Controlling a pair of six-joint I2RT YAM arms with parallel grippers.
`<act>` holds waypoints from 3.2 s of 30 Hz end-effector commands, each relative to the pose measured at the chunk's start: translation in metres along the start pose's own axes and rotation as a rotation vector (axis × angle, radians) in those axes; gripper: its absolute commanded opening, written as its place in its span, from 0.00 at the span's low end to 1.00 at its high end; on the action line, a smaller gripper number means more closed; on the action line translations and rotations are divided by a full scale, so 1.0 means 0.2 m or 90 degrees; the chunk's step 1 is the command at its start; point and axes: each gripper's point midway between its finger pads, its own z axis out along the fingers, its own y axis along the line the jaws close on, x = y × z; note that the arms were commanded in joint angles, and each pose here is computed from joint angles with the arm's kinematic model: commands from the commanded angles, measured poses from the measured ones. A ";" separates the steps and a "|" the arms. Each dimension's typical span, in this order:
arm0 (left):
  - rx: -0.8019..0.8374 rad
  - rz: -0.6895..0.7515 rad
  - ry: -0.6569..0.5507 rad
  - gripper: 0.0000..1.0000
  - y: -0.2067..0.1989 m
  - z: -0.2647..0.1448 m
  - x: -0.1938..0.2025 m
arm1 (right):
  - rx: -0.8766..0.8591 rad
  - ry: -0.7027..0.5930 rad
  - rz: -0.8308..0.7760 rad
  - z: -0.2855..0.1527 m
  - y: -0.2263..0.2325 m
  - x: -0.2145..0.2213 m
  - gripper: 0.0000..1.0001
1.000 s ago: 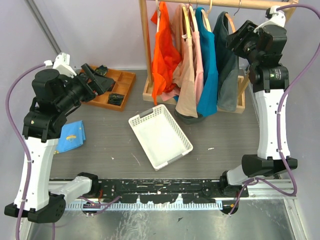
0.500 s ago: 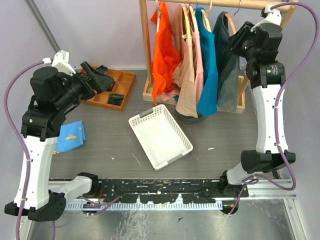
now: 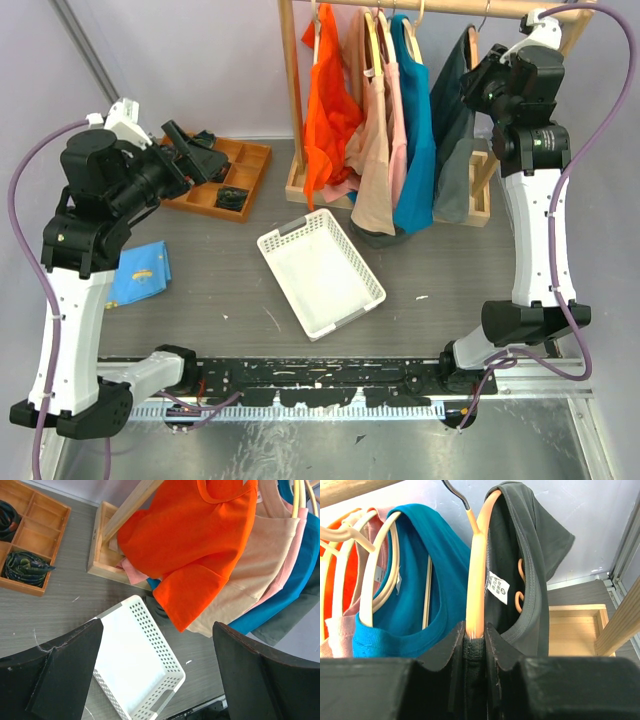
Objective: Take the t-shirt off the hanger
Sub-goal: Pick up the hanger from the clothesline.
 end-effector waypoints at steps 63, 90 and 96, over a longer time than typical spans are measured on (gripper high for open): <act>0.206 0.028 -0.026 0.98 -0.64 0.26 -0.14 | -0.103 -0.123 0.082 -1.05 0.09 -0.10 0.00; 0.388 0.140 0.076 0.98 -1.22 0.14 0.34 | -0.294 -0.252 0.008 -1.76 0.28 -0.17 0.01; 0.383 0.139 0.072 0.98 -1.21 0.12 0.36 | -0.372 -0.273 0.007 -1.88 0.37 -0.19 0.01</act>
